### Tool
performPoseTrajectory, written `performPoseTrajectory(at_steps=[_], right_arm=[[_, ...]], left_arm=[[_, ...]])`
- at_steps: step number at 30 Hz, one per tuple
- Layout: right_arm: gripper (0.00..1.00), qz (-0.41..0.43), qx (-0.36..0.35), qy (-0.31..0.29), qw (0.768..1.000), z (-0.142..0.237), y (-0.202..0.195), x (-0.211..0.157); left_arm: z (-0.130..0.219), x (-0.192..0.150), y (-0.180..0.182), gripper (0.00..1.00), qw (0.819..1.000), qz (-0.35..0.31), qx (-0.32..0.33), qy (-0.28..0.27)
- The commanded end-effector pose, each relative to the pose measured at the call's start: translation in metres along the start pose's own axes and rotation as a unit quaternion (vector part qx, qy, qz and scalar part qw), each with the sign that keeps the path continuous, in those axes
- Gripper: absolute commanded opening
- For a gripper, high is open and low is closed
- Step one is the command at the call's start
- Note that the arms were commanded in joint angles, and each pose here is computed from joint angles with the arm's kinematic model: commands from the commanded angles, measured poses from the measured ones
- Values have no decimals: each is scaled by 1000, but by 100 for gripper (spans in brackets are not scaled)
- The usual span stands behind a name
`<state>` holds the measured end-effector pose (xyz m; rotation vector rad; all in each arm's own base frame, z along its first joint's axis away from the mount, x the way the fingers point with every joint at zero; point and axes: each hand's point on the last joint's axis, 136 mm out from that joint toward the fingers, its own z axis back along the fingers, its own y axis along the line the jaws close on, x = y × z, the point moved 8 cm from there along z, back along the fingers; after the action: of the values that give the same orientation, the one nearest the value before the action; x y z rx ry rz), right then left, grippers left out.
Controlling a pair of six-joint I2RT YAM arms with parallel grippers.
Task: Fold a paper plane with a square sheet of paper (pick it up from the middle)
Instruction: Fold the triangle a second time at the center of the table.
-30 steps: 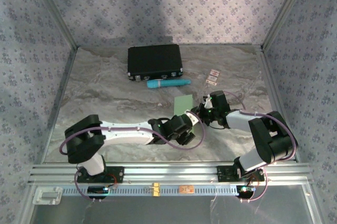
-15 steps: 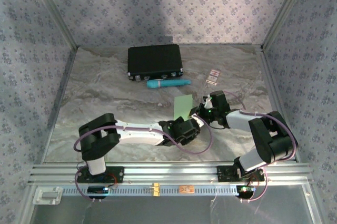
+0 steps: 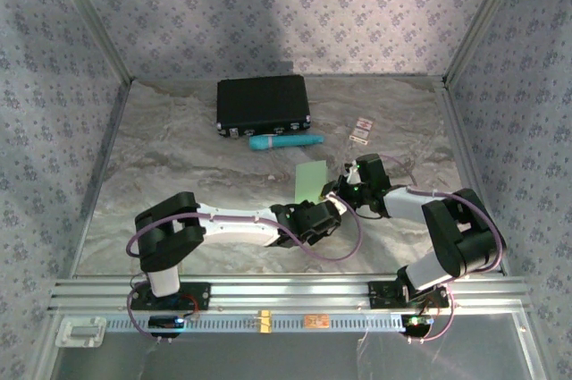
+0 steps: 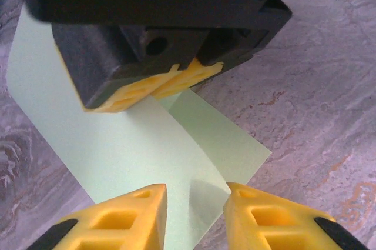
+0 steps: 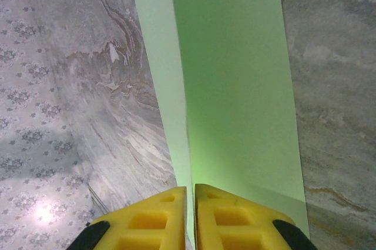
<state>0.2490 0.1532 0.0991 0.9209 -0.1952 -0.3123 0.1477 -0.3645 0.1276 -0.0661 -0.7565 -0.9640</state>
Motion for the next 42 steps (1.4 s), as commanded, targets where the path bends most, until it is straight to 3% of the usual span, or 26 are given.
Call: performPoseTrajectory(at_steps=[1,4,9,11,13,15,19,30,42], right_arm=[[14,5,7,-4,1000,5,6,3],[15,7,5,-8,1000,6,6,2],[21,6,-3,-20,1000,14,3,5],[29,5,-12,-30,999,21,0,6],[39,4,-23,-44,999,30,-3,7],[43,4,-40,-58,997,39,-6,7],[44,7,-57,-75,996,52,-9,2],[18,32,-31,-28,999,34,1,-30],[10,41,-17,-5,999,9,9,-29]], left_arm=[[2,4,-2,22,1000,-2,6,-4],[3,4,0,11,1000,6,5,-5],[6,4,8,1,998,51,-27,-6],[7,5,14,0,995,81,-56,-9],[8,4,23,0,988,121,-98,-11],[8,3,32,0,976,162,-142,-18],[4,-1,46,0,954,219,-206,-16],[-4,-5,58,0,934,259,-244,-11],[-9,-8,63,8,930,265,-254,4]])
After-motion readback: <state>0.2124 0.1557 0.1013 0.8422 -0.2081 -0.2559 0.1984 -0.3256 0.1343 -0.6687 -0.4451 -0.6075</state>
